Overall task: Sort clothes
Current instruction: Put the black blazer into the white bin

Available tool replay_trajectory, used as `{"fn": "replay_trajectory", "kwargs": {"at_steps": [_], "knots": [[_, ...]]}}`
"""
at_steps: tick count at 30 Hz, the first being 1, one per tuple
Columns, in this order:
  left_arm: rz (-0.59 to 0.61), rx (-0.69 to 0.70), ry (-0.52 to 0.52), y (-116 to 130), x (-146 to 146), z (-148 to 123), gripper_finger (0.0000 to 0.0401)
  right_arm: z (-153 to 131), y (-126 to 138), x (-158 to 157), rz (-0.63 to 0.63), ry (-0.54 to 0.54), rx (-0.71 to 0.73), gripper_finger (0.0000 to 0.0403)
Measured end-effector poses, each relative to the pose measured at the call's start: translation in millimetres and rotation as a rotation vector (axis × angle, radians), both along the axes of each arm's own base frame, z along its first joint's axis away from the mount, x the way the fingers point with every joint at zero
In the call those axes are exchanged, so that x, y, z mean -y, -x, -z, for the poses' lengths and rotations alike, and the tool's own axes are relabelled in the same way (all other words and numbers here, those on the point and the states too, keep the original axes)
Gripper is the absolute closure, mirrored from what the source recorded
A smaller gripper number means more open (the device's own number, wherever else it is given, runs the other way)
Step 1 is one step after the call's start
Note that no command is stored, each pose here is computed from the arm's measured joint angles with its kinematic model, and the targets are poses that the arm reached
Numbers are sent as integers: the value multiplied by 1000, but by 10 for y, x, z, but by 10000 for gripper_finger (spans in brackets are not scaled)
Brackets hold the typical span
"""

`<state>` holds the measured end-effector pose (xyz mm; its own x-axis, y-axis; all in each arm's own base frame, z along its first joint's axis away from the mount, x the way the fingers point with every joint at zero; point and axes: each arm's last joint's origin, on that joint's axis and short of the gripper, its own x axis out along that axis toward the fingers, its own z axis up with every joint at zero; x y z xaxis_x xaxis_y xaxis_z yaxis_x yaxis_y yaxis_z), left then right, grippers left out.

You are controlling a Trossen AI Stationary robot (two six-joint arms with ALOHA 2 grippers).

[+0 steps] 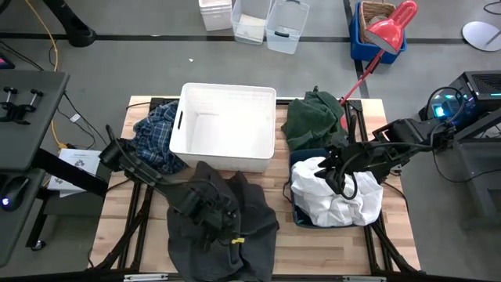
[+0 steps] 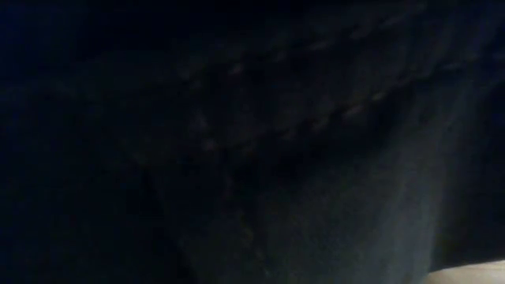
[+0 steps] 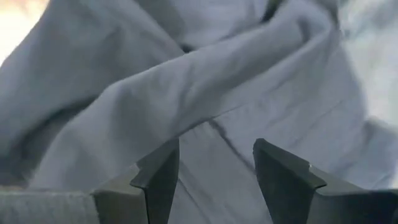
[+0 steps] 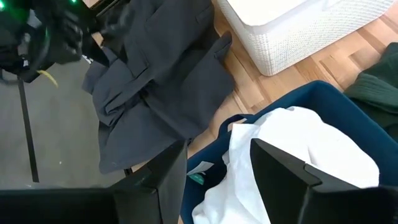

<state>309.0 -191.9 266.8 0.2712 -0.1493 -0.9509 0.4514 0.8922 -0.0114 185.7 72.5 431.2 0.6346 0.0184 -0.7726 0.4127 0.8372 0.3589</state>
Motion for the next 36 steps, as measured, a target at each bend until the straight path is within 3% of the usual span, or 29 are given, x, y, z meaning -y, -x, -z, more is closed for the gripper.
{"fn": "replay_trajectory", "kwargs": {"at_steps": [4, 9, 14, 20, 23, 25, 28, 29, 32, 36], "knots": [[134, -39, -91, -50, 60, 211, 205, 2, 2, 1, 17, -13, -3, 229], [122, -4, -172, -176, 96, 437, 205, 17, 21, 7, 53, -37, -29, 229], [175, -21, -224, -259, 98, 938, 205, 20, 25, 9, 70, -50, -36, 229], [192, -121, -198, -378, 44, 1354, 206, 20, 25, 9, 86, -63, -36, 229], [188, -158, -188, -416, 10, 1468, 226, 20, 25, 9, 101, -75, -36, 229], [175, -166, -181, -437, -11, 1510, 267, 20, 25, 9, 107, -80, -36, 229], [122, -170, -131, -480, -56, 1510, 366, 20, 25, 8, 115, -86, -36, 229], [100, -174, -116, -485, -72, 1500, 379, 20, 25, 8, 115, -87, -36, 229], [57, -147, -116, -459, -90, 1377, 390, 20, 25, 8, 115, -87, -36, 229], [1, -56, -91, -360, -161, 907, 396, 19, 24, 8, 114, -87, -35, 229]]}}
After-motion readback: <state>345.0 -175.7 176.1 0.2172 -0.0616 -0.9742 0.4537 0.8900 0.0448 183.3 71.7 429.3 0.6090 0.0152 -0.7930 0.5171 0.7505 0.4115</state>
